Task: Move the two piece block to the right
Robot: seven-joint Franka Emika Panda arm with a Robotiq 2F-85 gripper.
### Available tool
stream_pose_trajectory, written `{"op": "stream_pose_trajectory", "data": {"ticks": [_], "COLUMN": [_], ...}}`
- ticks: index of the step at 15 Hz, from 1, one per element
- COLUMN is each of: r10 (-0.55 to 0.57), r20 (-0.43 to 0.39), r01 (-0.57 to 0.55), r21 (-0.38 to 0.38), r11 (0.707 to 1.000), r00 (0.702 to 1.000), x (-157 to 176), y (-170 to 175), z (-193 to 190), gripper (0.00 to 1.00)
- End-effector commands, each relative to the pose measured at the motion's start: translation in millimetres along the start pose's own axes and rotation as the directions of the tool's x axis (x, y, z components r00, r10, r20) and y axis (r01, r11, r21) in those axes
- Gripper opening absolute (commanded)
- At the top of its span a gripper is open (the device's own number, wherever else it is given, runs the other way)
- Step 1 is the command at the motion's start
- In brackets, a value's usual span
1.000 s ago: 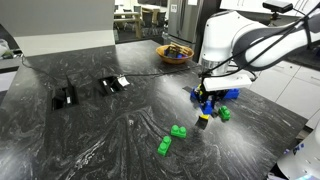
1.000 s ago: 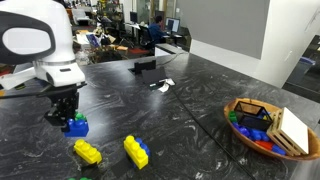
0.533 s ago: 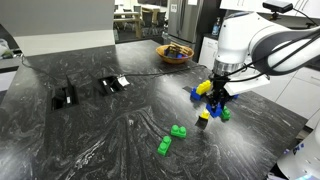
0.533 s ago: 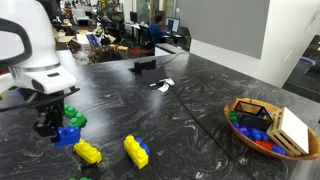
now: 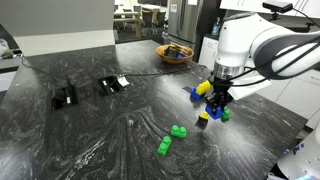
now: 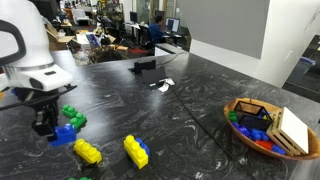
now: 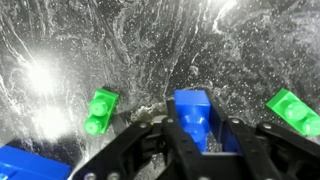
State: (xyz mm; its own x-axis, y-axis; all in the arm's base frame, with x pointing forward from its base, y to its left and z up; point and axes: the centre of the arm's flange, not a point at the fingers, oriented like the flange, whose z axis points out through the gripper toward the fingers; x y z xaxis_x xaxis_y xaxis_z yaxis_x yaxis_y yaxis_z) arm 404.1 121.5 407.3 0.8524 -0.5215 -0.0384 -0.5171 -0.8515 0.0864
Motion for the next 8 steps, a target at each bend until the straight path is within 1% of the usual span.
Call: {"op": "stream_pose_trajectory", "data": {"ticks": [1,3,5,6,8], "r10": [-0.198,-0.307,-0.411,-0.459,-0.553], "r20": [-0.032,-0.033,-0.026,-0.02,0.001], "r01": [0.197,0.306,0.408,0.456,0.55], "r21": [-0.024,-0.047,-0.07,-0.084,-0.103], "r11": [0.98,0.951,0.91,0.886,0.829], "r00": [0.98,0.951,0.911,0.888,0.833], "x": [-32,-52,-68,-73,-79], "y": [-7,-10,-9,-6,-2], "z": [8,19,34,42,58], "gripper": [0.1,0.1,0.1,0.1,0.1]}}
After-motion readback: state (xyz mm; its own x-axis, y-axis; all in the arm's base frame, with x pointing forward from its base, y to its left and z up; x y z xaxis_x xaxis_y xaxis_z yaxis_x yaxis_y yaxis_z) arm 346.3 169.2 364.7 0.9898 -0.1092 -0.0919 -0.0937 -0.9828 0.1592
